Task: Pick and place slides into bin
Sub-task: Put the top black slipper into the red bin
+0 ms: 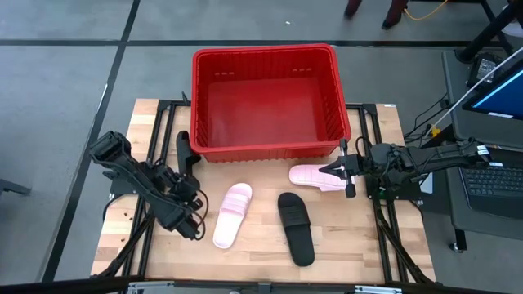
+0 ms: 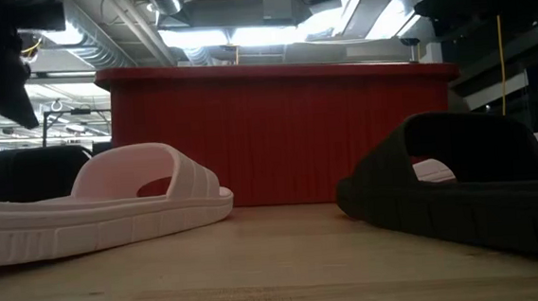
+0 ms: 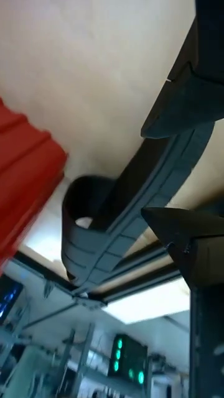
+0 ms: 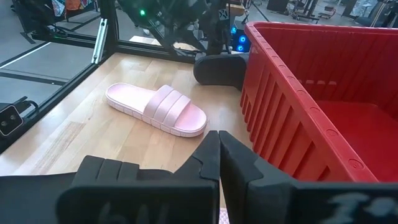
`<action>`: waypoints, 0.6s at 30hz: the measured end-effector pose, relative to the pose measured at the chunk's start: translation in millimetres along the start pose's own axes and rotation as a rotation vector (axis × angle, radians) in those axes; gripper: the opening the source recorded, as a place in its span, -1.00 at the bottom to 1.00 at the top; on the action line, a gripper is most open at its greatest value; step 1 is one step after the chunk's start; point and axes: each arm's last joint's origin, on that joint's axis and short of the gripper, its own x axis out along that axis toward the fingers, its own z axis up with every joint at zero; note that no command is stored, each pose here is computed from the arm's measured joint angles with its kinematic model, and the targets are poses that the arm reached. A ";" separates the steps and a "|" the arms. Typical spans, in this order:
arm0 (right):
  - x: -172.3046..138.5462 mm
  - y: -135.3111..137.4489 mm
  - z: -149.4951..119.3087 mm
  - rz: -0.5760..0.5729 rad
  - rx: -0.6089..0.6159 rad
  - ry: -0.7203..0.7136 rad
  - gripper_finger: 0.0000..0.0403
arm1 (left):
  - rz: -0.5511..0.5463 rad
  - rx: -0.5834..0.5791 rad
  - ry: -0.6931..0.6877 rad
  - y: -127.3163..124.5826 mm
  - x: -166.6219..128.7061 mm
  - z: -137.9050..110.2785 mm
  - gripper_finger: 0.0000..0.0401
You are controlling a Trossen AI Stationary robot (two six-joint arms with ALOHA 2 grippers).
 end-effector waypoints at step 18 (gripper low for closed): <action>0.0 0.0 0.0 0.000 0.001 0.000 -0.97 | 0.091 0.067 -0.139 3.9 24.3 1.2 -0.07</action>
